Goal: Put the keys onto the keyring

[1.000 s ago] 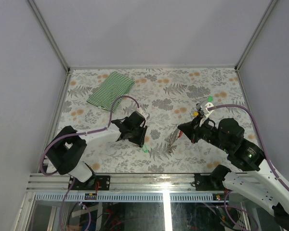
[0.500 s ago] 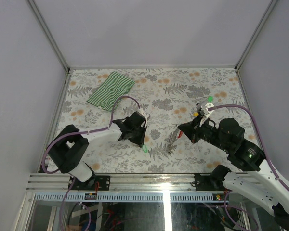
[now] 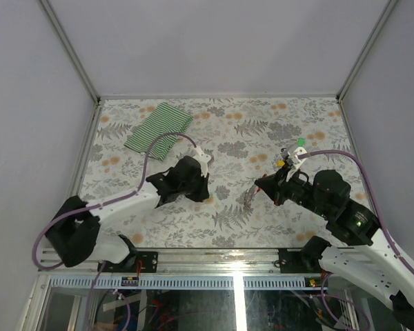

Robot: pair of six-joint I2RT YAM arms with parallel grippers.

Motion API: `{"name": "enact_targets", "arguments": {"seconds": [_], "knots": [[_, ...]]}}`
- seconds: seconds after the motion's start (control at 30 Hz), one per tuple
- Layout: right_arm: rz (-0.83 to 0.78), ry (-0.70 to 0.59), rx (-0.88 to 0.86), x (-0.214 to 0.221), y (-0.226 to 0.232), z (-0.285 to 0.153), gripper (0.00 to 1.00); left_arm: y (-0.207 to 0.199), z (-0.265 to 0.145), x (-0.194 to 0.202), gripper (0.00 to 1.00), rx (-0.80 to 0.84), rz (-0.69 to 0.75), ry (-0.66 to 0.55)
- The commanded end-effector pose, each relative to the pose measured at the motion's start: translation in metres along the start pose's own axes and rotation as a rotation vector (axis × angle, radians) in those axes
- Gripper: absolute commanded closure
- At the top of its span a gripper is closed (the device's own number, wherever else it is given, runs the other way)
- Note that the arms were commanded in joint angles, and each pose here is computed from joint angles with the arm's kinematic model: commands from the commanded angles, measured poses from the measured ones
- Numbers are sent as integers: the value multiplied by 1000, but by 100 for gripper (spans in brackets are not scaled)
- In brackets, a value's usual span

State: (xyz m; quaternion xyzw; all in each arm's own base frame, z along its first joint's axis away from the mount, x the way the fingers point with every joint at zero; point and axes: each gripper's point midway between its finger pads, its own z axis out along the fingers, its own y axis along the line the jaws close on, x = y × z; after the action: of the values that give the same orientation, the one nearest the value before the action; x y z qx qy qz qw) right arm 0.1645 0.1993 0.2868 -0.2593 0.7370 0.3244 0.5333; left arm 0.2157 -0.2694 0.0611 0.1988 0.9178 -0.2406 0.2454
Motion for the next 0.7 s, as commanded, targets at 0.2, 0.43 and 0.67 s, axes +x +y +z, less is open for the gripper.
{"name": "enact_targets", "arguments": {"seconds": [0.2, 0.43, 0.67], "knots": [[-99, -112, -215, -37, 38, 6, 100, -43, -86, -91, 100, 81, 166, -352], [-138, -88, -450, -62, 80, 12, 100, -78, -162, -128, 100, 207, 307, -603], [-136, -143, -654, -96, 116, 8, 100, -111, -239, -131, 100, 361, 572, -862]]}}
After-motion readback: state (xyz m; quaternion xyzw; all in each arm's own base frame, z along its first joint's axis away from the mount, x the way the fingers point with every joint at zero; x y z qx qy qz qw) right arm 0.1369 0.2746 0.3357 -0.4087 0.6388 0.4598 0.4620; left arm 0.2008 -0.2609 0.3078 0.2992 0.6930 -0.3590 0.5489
